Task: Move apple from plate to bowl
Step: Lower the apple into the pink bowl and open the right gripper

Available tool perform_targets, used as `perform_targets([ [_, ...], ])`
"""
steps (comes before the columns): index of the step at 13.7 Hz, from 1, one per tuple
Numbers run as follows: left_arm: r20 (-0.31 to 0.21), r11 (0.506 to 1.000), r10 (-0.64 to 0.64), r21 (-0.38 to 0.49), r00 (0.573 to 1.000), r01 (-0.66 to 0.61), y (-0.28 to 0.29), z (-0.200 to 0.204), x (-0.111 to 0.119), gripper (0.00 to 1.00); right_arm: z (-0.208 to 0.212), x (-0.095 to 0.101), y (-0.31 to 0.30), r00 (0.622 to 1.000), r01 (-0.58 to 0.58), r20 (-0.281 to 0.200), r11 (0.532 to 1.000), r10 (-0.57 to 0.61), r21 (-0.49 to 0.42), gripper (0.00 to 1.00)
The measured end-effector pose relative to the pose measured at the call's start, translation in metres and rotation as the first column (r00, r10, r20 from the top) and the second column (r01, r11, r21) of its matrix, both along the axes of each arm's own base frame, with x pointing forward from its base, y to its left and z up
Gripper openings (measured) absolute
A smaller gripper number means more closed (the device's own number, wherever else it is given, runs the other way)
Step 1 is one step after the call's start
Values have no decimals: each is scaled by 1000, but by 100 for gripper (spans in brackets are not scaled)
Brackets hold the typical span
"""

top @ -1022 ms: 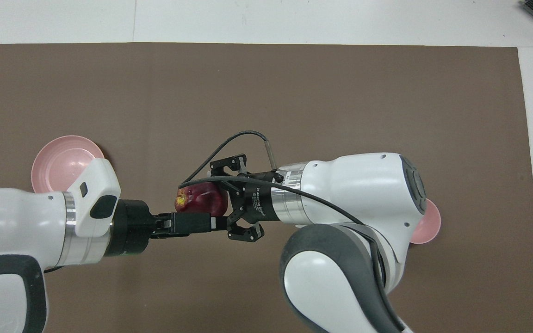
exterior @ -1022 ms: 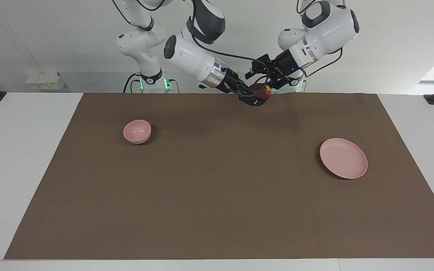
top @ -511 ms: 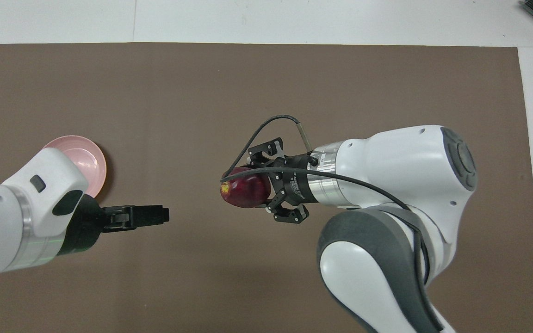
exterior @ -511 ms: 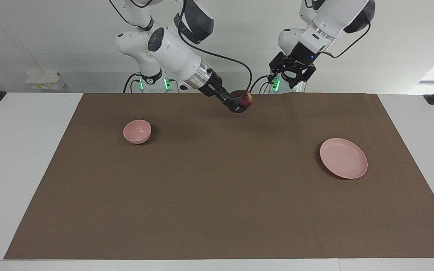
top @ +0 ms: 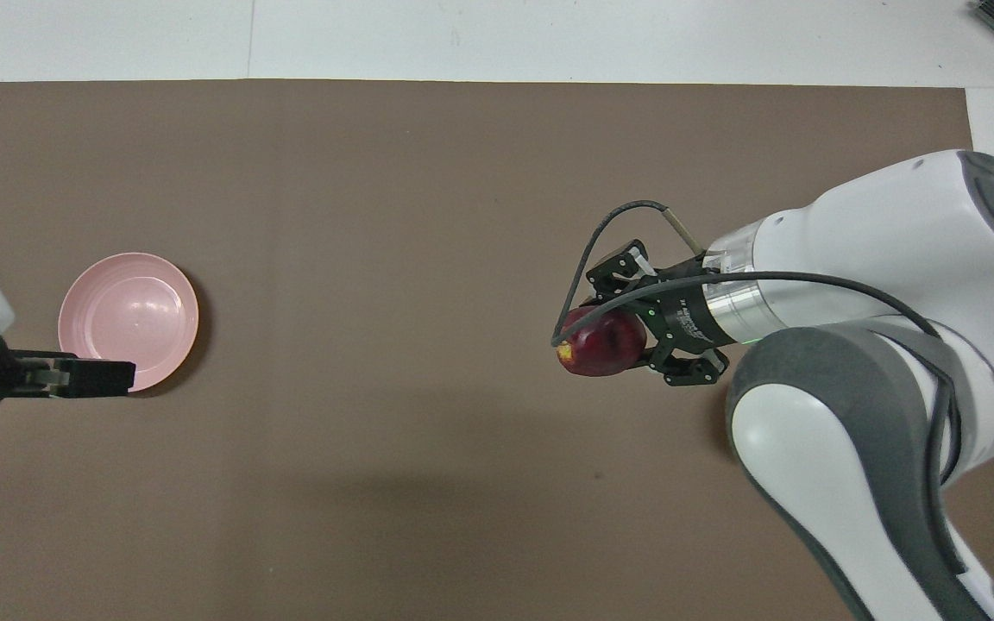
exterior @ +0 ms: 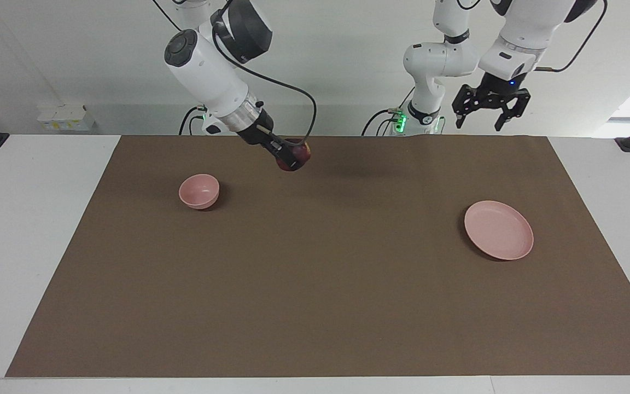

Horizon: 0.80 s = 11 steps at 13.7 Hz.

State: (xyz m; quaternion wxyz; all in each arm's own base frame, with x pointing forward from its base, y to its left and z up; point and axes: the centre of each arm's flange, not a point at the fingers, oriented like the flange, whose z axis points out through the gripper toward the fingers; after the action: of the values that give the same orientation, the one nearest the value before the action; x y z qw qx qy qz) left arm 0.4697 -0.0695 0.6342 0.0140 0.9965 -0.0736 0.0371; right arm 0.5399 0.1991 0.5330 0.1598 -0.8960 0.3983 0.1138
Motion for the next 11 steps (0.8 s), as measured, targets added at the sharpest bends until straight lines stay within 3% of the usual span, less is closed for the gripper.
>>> perform_targets([
  [3, -1, 1000, -12, 25, 1000, 12, 15, 4, 30, 100, -15, -1, -29, 993, -116, 9, 986, 118, -118, 74],
  [6, -9, 999, -21, 48, 1000, 21, 18, -3, 51, 100, -44, -8, -61, 974, -222, -19, 943, 224, -249, 74],
  [9, -12, 999, -14, 47, 1000, 15, 22, -7, 59, 100, -75, -16, -102, 951, -306, -60, 889, 304, -342, 74],
  [11, -11, 999, -3, 47, 1000, 4, 29, -8, 61, 100, -102, -25, -137, 936, -344, -54, 870, 348, -353, 74],
])
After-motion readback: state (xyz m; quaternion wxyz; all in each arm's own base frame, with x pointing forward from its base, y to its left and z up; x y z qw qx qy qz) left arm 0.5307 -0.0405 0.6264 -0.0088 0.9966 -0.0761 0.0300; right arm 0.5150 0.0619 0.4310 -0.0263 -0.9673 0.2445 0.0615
